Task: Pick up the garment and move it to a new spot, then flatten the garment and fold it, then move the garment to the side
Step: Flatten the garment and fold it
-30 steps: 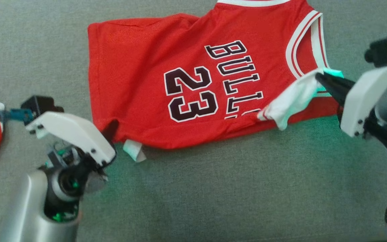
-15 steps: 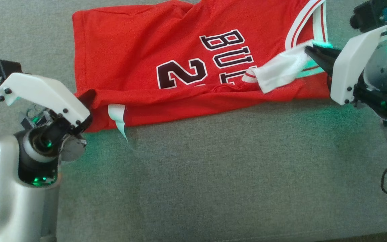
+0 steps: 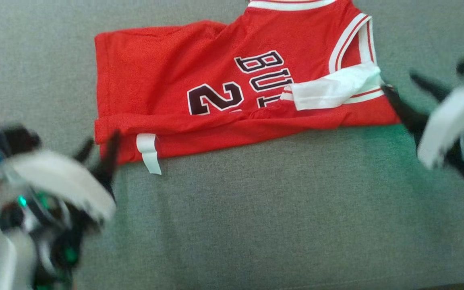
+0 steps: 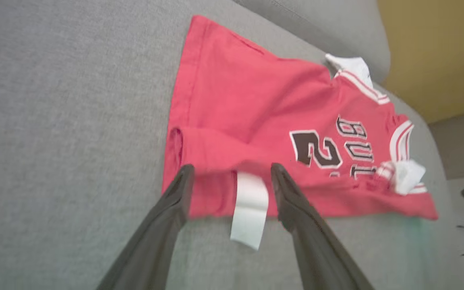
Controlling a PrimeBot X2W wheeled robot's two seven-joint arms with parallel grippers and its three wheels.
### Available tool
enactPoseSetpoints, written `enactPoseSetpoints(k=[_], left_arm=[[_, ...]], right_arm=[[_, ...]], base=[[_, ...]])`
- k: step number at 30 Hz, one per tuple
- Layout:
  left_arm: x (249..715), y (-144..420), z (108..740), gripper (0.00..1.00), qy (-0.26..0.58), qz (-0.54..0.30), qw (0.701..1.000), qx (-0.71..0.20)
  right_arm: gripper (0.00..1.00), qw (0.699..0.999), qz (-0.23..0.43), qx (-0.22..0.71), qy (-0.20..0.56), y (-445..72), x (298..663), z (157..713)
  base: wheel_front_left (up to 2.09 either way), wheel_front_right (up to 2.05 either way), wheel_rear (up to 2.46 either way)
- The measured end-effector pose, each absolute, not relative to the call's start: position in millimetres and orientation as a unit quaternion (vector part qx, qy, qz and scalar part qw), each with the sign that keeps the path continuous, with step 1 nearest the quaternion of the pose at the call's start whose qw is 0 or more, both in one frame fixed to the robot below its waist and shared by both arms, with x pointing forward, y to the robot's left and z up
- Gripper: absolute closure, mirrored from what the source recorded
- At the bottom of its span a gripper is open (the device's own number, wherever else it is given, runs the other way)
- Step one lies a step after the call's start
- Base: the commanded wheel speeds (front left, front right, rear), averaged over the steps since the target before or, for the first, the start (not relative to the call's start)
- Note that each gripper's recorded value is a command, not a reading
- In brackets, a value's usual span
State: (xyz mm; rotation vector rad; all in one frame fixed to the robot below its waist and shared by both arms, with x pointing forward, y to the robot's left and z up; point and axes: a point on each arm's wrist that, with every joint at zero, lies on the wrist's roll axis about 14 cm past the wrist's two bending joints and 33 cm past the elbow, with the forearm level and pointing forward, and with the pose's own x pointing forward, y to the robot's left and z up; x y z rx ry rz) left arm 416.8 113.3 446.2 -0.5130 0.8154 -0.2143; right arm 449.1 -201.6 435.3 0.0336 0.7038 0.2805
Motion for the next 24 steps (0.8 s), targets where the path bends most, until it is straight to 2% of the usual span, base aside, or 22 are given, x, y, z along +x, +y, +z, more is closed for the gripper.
enactPoseSetpoints(k=[7, 9, 14, 24], left_arm=[[375, 105, 416, 0.00, 0.385, -0.094, 0.889, -0.230], [378, 108, 411, 0.00, 0.364, -0.089, 0.905, -0.204], [384, 113, 400, 0.00, 0.339, -0.080, 0.923, -0.164], [407, 116, 394, 0.00, 0.324, -0.073, 0.930, -0.158]], right_arm=[[0.00, 0.919, 0.087, 0.034, 0.382, -221, 394, 405], [0.00, 0.918, 0.077, 0.044, 0.387, -218, 388, 399], [0.00, 0.923, 0.065, 0.059, 0.375, -213, 391, 398], [0.00, 0.926, 0.065, 0.041, 0.368, -213, 414, 405]], base=[[0.00, 0.00, 0.00], [0.00, 0.00, 0.00], [0.00, 0.00, 0.00], [0.00, 0.00, 0.00]])
